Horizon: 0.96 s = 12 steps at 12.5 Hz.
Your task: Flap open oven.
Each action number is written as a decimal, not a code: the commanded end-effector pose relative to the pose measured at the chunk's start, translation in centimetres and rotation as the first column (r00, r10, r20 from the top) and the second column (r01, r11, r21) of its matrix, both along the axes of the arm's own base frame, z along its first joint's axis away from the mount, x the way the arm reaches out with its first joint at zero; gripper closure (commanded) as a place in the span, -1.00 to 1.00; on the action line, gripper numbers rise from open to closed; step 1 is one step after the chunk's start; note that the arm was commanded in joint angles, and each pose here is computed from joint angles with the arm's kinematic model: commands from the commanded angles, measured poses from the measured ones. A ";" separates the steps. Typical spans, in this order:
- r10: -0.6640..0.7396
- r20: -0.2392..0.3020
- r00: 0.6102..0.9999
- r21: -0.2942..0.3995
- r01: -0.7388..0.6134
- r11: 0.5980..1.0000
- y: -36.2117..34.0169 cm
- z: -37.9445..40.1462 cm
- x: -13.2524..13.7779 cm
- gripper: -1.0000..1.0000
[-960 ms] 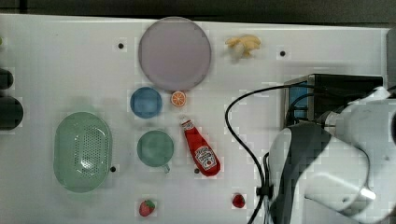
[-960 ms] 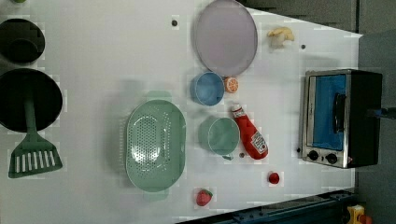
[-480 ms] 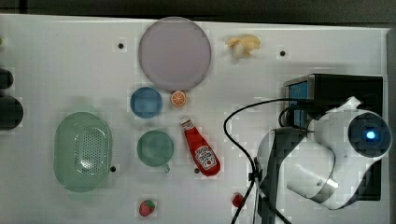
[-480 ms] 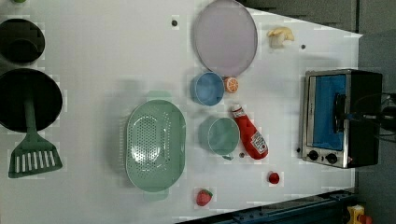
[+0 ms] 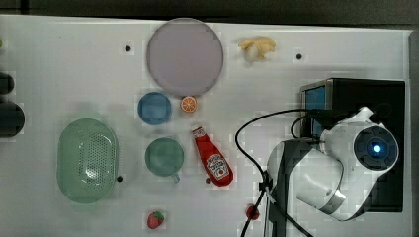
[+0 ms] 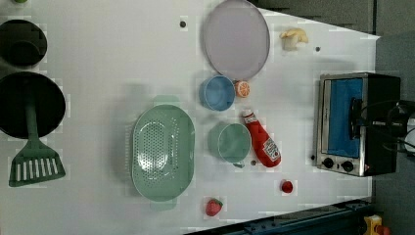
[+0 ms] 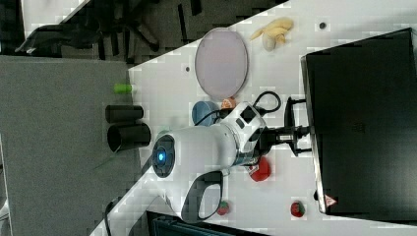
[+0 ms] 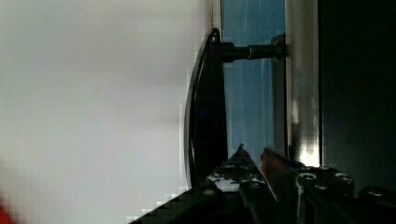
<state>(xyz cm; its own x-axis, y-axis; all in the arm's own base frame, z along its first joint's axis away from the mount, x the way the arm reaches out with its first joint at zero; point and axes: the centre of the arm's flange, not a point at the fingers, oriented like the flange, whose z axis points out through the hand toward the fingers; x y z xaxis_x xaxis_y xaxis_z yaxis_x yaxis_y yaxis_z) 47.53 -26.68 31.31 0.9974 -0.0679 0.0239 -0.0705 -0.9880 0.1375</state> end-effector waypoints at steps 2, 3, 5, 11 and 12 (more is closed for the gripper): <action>0.111 -0.041 0.993 -0.056 -0.113 0.992 3.7 -1.7 1.9 0.65; 0.106 -0.057 0.993 -0.080 -0.110 0.991 4.8 -2.2 2.3 0.65; 0.087 -0.087 0.992 -0.136 -0.099 0.986 7.4 -3.7 2.9 0.65; 0.059 -0.178 0.982 -0.323 -0.115 0.939 15.8 -9.6 3.8 0.65; 0.023 -0.188 0.982 -0.359 -0.090 0.929 17.1 -10.7 3.6 0.65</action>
